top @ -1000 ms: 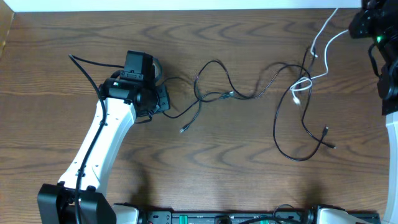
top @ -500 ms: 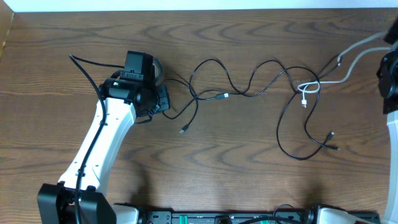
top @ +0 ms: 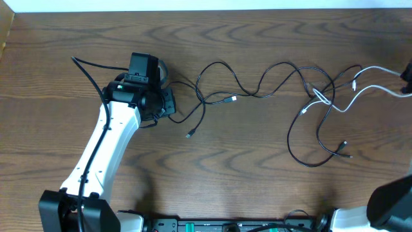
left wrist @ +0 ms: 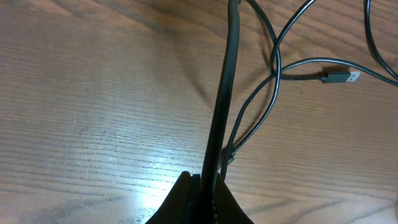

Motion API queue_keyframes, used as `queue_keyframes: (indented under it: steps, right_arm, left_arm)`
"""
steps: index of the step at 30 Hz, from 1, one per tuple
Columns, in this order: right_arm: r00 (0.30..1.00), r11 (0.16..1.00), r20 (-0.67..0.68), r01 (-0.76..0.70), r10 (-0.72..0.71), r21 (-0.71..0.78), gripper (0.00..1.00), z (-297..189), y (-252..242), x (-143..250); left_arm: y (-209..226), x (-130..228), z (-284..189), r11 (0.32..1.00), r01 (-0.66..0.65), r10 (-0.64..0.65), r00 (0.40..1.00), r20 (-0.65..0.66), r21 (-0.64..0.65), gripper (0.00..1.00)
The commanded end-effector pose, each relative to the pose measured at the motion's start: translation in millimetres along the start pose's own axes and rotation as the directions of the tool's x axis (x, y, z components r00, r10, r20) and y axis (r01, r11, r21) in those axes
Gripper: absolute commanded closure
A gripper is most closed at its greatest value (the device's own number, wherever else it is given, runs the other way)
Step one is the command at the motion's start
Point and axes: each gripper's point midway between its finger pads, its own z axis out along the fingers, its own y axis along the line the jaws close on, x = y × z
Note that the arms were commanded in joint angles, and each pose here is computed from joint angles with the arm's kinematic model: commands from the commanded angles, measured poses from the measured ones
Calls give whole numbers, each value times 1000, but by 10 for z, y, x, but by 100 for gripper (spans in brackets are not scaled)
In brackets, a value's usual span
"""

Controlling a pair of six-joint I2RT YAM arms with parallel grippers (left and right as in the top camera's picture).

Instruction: Untangle cables

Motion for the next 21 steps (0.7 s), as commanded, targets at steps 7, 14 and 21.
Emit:
queue_keyframes:
  steps: [7, 14, 21]
  right_arm:
    - [945, 429, 304, 324, -118, -843, 99, -1284, 1471, -254]
    - [802, 362, 585, 514, 119, -778, 99, -2370, 1138, -804]
    - [716, 733, 630, 249, 301, -633, 99, -2509, 185, -1265]
  left_arm:
    - [19, 11, 5, 1000, -17, 17, 1000, -1, -11, 92]
    - [19, 11, 5, 1000, -17, 17, 1000, -1, -11, 92]
    - [20, 11, 5, 1000, -17, 17, 1000, -2, -11, 92]
